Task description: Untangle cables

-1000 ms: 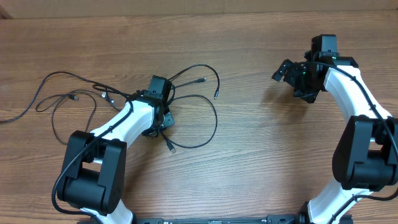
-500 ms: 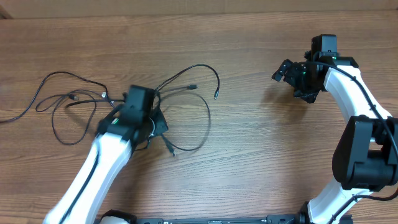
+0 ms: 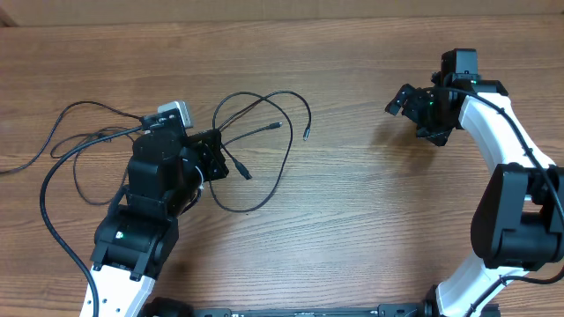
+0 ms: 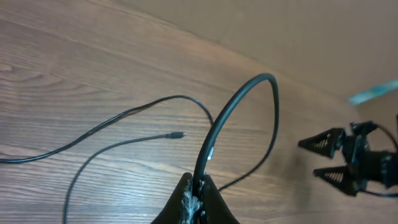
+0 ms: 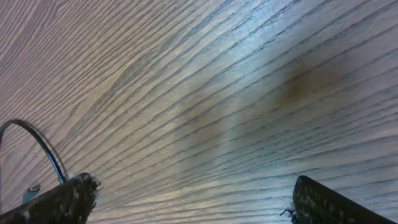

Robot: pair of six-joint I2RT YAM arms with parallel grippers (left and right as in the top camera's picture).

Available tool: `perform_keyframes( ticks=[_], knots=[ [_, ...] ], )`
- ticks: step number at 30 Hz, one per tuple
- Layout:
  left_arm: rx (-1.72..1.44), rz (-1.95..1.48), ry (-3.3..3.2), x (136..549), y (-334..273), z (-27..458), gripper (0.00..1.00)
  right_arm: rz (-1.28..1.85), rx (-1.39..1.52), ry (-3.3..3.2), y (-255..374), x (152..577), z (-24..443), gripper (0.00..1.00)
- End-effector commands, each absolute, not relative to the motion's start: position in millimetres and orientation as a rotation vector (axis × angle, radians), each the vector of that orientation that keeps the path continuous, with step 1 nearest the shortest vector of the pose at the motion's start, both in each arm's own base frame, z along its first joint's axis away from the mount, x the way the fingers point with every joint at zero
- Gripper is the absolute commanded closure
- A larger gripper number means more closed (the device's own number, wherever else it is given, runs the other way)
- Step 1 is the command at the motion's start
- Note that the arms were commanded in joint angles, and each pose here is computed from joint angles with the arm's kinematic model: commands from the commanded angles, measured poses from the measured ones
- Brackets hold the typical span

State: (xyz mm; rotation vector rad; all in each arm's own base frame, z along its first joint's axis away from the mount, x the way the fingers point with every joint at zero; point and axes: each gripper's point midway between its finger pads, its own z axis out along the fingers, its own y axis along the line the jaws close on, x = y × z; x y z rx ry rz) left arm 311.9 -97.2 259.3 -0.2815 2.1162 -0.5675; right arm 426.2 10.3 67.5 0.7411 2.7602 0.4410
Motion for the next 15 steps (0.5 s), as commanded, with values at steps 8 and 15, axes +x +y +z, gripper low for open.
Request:
perform_keyframes(
  ticks=[8, 15],
  knots=[
    [-0.082, -0.358, 2.342, 323, -95, 196, 0.96, 0.443, 0.723, 2.721, 10, 432, 83, 0.0],
    [-0.029, -0.278, 2.538, 334, -98, 130, 0.95, 0.443, 0.723, 2.721, 10, 432, 83, 0.0]
  ],
)
